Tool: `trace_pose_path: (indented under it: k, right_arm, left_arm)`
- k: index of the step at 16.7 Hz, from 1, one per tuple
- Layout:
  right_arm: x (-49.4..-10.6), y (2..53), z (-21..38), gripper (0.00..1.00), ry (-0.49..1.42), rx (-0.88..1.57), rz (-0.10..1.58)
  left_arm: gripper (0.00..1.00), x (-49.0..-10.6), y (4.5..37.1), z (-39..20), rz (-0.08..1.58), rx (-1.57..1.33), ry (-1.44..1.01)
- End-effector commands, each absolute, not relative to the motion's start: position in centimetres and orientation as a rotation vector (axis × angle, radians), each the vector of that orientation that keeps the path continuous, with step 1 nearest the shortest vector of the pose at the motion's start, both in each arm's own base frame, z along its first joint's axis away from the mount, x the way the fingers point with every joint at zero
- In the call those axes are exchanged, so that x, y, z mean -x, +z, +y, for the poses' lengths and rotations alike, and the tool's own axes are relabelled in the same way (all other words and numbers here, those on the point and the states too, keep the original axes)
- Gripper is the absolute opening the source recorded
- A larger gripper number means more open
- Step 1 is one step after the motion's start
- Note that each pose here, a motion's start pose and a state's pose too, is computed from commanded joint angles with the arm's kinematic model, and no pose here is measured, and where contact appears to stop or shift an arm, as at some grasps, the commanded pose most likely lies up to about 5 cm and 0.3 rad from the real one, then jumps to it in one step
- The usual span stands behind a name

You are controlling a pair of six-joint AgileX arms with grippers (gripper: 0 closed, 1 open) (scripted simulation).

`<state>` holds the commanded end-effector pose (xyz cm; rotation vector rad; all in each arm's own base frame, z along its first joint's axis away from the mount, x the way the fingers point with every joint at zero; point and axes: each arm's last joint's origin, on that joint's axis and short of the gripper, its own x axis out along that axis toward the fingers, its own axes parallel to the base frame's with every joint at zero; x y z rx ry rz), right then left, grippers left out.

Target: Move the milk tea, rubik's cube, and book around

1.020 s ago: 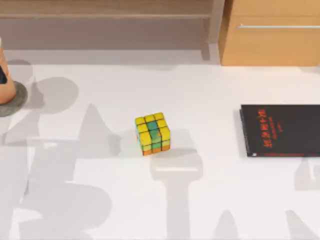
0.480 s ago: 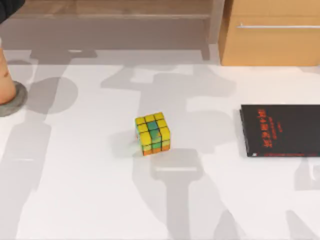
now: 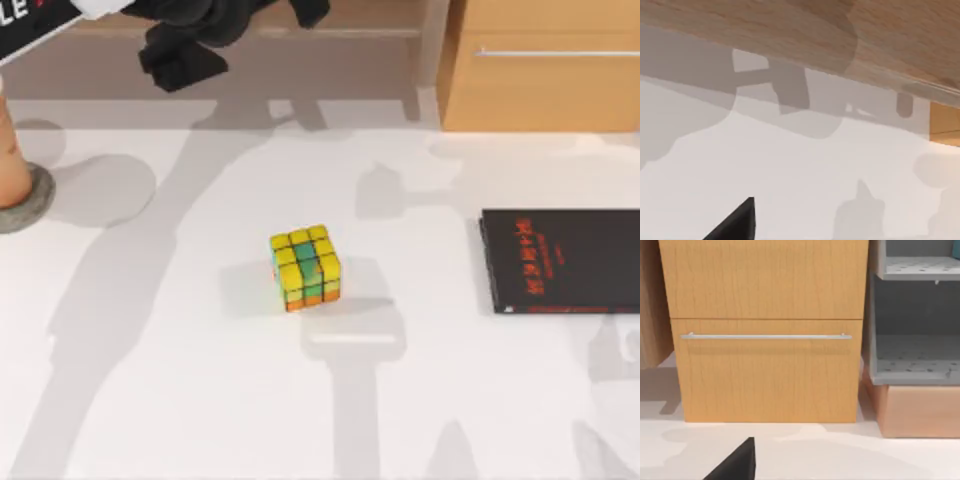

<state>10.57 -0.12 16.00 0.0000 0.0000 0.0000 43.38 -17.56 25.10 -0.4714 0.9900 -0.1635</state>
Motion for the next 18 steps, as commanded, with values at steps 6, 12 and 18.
trace_pose_path:
  k: [6,12,18]
  right_arm:
    - [-10.6,16.0,-0.1,1.00,0.000,0.000,0.000]
    - [-10.6,16.0,-0.1,1.00,0.000,0.000,0.000]
    - [-10.6,16.0,-0.1,1.00,0.000,0.000,0.000]
  left_arm:
    - [1.00,-38.9,21.8,-24.2,1.433,0.322,0.092]
    - [1.00,-36.6,20.4,-25.8,1.560,0.216,0.216]
    - [1.00,-36.6,20.0,-25.7,1.559,0.218,0.216]
